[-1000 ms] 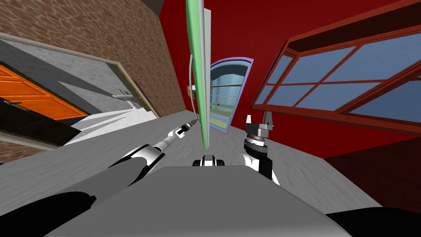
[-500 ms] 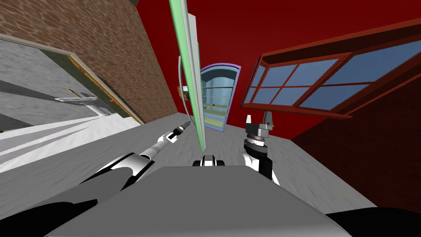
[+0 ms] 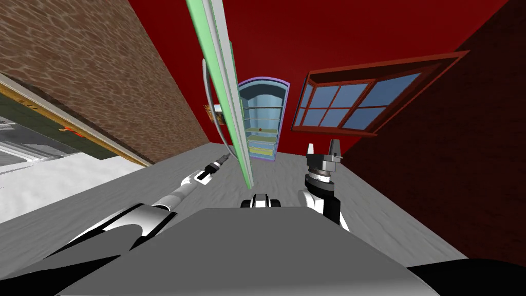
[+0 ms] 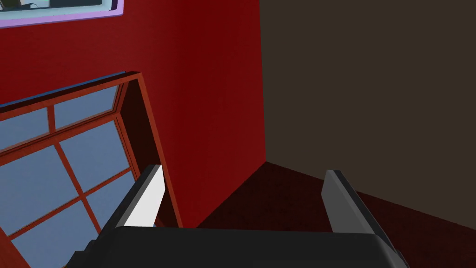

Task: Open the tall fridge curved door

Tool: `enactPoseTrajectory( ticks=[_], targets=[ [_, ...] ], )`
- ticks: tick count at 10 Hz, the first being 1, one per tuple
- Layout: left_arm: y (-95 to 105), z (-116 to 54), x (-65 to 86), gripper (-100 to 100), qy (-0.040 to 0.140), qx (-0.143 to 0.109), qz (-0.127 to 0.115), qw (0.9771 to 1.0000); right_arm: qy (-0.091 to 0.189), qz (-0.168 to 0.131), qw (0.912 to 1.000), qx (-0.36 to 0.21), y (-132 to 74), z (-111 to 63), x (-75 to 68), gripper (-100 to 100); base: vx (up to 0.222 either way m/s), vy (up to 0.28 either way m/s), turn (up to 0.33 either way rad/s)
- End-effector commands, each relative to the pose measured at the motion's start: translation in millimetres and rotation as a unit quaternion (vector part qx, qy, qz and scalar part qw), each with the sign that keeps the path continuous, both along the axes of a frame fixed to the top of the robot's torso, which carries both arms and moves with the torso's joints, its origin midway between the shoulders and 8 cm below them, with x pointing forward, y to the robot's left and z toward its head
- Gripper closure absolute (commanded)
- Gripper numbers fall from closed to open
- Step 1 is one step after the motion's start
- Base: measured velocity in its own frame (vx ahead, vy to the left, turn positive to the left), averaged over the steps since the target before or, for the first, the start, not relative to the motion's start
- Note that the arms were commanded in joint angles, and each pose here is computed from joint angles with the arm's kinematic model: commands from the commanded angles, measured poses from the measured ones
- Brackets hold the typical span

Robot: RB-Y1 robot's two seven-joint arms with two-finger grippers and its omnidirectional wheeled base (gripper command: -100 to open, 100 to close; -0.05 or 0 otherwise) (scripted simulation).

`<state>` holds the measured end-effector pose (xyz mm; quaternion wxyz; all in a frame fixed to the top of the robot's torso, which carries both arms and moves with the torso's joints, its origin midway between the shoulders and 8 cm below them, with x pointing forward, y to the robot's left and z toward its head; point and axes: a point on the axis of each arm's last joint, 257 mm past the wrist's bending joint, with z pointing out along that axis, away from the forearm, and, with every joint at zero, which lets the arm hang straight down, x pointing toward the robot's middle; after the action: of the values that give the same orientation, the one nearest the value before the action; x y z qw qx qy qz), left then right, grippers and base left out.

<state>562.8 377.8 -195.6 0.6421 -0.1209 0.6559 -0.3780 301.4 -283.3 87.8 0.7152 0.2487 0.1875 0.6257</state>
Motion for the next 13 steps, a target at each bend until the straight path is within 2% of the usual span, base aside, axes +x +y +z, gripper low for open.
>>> enactPoseTrajectory(
  ticks=[1, 2, 3, 4, 5, 6, 7, 8, 9, 10, 13],
  targets=[
    [33.8, -13.4, -21.0, 100, 0.013, 0.003, 0.022, 0.9997, 0.0, 0.0, 1.0, 0.0, 0.0, 0.0, 0.0, 0, -0.019, 0.158, -0.216],
    [65.7, 4.1, -34.2, 100, -0.003, 0.002, 0.04, 0.9992, 0.0, 0.0, 1.0, 0.0, -0.1, -0.1, 0.0, 0, -0.06, 0.201, -0.349],
    [72.2, -6.7, -42.7, 100, 0.008, 0.006, 0.044, 0.999, 0.0, 0.0, 1.0, 0.0, 0.0, 0.0, 0.0, 0, -0.086, 0.2, -0.442],
    [73.8, -11.0, -45.8, 100, 0.013, 0.006, 0.046, 0.9988, 0.0, 0.0, 1.0, 0.0, 0.0, 0.0, 0.0, 0, -0.057, 0.096, -0.164],
    [95.9, 12.5, -54.0, 100, -0.011, 0.001, 0.058, 0.9982, 0.0, 0.0, 1.0, 0.0, 0.0, -0.1, 0.0, 0, -0.104, 0.174, -0.383],
    [107.7, 2.5, -65.4, 100, 0.003, 0.01, 0.065, 0.9978, 0.0, 0.0, 1.0, 0.0, 0.0, 0.0, 0.0, 0, -0.127, 0.184, -0.484],
    [110.5, -5.1, -71.2, 100, 0.011, 0.011, 0.068, 0.9976, 0.0, 0.0, 1.0, 0.0, 0.0, -0.1, 0.0, 0, -0.071, 0.083, -0.062],
    [110.5, -5.1, -71.2, 100, 0.011, 0.011, 0.068, 0.9976, 0.0, 0.0, 1.0, 0.0, -0.1, -0.1, 0.0, 0, -0.016, 0.01, 0.096],
    [136.0, 21.8, -82.0, 100, -0.012, 0.015, 0.081, 0.9966, 0.0, 0.0, 1.0, 0.0, -0.1, -0.1, -0.1, 0, -0.102, 0.146, -0.254],
    [126.8, 21.1, -76.0, -100, -0.001, 0.012, 0.074, 0.9972, 0.0, 0.0, 1.0, 0.0, 0.0, 0.0, 0.0, 0, -0.076, 0.087, -0.085],
    [142.1, 49.2, -72.3, -100, -0.001, 0.013, 0.073, 0.9973, 0.0, 0.0, 1.0, 0.0, 0.0, -0.1, -0.1, 0, 0.015, -0.088, 0.04]
  ],
)
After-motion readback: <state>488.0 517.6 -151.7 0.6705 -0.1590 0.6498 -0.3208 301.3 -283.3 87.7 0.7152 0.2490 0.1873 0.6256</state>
